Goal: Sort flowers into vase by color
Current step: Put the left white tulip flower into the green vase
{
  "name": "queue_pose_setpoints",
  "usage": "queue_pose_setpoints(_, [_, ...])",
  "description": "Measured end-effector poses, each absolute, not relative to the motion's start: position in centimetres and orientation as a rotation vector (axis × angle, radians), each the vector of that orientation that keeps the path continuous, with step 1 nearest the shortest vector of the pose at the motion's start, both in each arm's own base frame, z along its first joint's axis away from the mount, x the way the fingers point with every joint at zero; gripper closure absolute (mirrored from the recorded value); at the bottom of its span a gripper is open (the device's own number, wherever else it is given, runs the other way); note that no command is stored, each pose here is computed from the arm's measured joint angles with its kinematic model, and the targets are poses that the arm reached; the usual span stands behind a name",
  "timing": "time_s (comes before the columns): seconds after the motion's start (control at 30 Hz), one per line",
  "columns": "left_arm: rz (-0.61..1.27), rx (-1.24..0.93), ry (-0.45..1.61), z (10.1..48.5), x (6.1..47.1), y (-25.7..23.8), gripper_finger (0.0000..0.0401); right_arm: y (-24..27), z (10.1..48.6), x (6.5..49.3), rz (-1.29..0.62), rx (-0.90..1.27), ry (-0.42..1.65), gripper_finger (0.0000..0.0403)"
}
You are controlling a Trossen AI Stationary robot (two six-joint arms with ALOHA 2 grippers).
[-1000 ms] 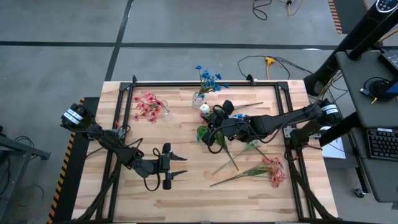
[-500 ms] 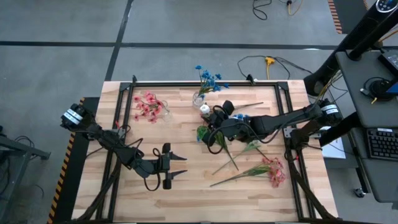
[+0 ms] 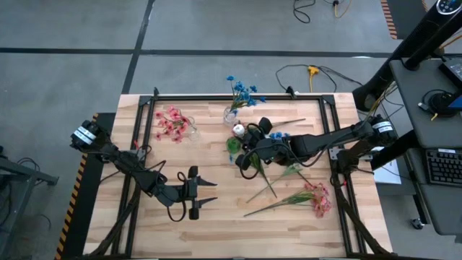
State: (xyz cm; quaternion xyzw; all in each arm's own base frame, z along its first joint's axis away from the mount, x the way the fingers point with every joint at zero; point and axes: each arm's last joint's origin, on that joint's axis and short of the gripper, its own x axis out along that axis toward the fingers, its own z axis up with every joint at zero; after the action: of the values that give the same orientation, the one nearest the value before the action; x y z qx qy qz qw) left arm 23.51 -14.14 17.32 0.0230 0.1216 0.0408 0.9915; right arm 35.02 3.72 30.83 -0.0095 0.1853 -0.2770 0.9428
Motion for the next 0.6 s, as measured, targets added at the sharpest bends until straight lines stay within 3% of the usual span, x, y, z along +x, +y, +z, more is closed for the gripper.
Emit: queue_pose_setpoints(0.6, [0.082, 0.046, 0.244, 17.32, 23.51, -14.14, 0.0197, 3.4, 30.84, 35.08, -0.575, -0.016, 0.371, 0.0381])
